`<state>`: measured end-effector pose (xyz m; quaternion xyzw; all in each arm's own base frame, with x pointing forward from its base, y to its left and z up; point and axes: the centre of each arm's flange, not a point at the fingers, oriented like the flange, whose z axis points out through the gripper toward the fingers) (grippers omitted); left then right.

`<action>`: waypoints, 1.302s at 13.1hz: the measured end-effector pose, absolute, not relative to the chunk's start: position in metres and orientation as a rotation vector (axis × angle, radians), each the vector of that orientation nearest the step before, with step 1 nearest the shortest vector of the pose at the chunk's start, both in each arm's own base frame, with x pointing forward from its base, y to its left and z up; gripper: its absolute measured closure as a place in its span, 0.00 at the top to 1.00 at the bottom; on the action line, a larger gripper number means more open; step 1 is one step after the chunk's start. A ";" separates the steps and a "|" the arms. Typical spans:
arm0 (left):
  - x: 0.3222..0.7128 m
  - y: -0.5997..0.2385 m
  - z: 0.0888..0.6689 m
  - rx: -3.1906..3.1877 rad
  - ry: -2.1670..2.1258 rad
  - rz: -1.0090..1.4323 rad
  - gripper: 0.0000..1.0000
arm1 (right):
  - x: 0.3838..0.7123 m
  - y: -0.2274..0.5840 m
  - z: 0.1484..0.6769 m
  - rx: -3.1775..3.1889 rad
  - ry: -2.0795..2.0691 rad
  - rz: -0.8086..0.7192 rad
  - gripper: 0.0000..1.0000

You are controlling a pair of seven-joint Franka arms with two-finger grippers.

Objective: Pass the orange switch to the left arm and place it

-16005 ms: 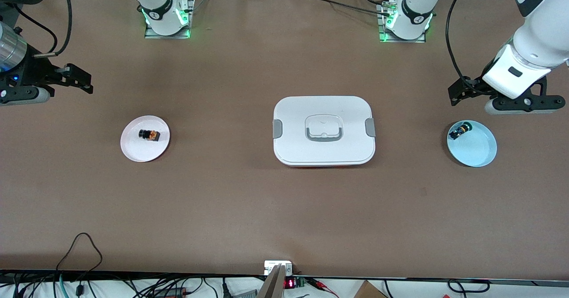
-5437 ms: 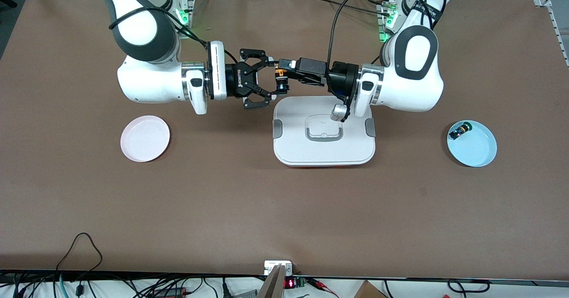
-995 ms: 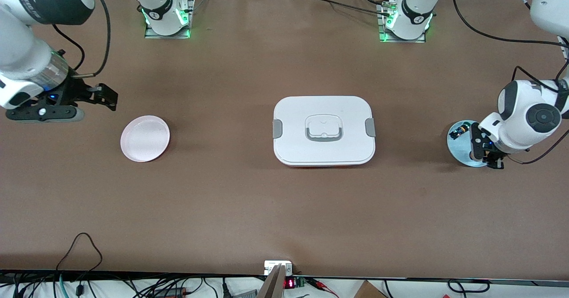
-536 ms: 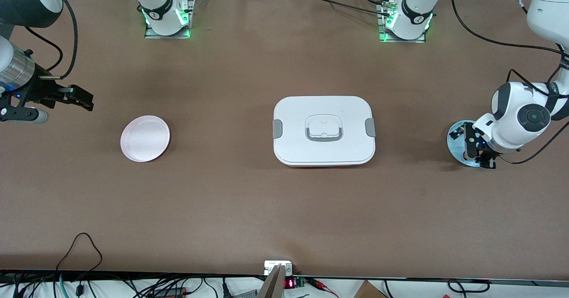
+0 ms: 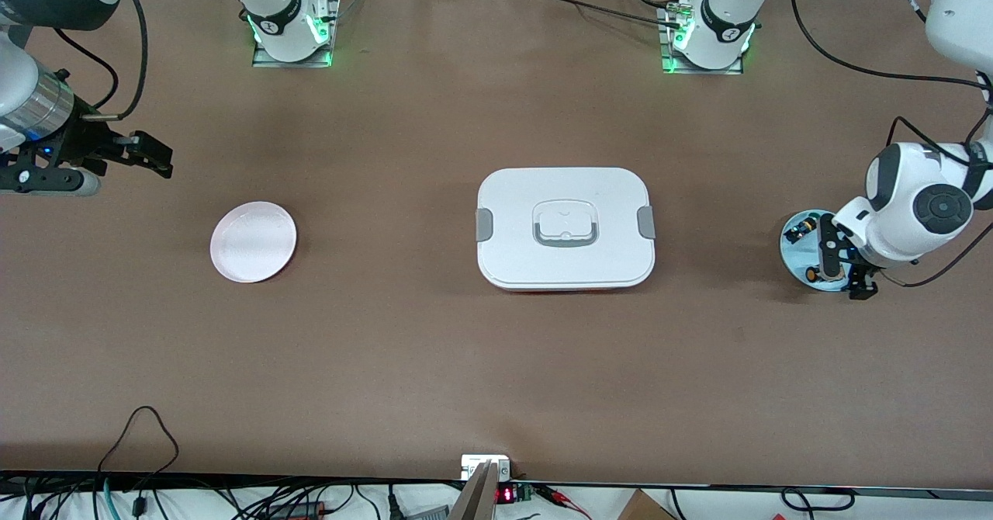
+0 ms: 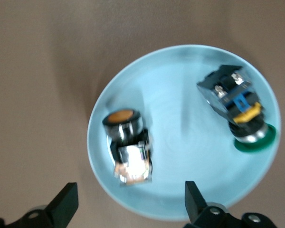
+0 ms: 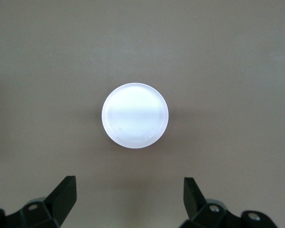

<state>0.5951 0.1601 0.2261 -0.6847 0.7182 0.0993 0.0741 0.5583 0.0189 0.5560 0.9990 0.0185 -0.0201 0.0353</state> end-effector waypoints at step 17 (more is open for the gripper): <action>0.616 -0.021 0.512 -2.999 0.739 0.452 1.00 | 0.550 0.018 0.596 3.095 0.101 -0.043 1.00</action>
